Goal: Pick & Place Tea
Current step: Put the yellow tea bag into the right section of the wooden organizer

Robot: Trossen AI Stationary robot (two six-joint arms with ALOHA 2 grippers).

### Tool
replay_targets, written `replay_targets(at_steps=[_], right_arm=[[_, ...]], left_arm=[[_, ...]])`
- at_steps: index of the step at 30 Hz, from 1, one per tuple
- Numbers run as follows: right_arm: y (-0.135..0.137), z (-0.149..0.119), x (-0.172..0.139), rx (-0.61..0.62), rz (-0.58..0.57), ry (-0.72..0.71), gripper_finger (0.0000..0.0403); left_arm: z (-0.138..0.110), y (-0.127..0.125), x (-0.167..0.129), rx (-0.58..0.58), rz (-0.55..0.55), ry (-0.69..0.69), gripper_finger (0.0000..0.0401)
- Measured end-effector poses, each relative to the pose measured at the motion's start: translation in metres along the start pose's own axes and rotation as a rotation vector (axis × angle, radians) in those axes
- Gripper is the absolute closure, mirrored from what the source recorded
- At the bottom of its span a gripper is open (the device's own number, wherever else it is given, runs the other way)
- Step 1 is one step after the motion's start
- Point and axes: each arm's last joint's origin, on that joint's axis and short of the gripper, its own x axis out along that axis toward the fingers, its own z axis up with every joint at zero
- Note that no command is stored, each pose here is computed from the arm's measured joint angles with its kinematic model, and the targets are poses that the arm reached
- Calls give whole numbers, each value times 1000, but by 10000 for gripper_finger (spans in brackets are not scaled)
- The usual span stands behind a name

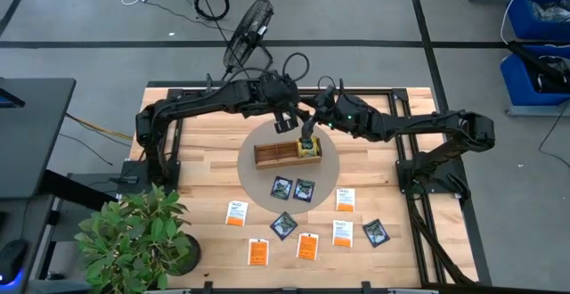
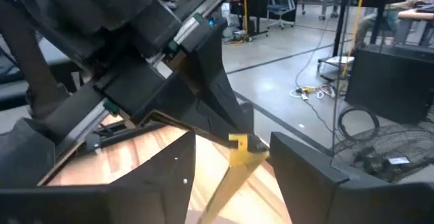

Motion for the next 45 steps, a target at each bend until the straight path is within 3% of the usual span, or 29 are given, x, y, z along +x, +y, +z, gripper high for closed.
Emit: replay_targets(at_steps=[14,22,26,31,39,45], right_arm=[[-1,-2,0,-4,-30,15,301],[-1,-1,0,-44,-36,11,393],[-1,-1,0,-58,-34,11,398],[-1,-2,-1,-100,-31,23,401],[-2,-8,-3,-199,-38,98,402],[-10,-27,-24,-241,-61,140,402]], left_arm=[[0,1,0,0,29,6,399],[-1,1,0,3,28,12,399],[-2,0,-1,8,24,21,392],[-4,0,-1,19,21,42,360],[-8,-3,-2,31,9,85,273],[-10,-5,-3,22,12,108,233]])
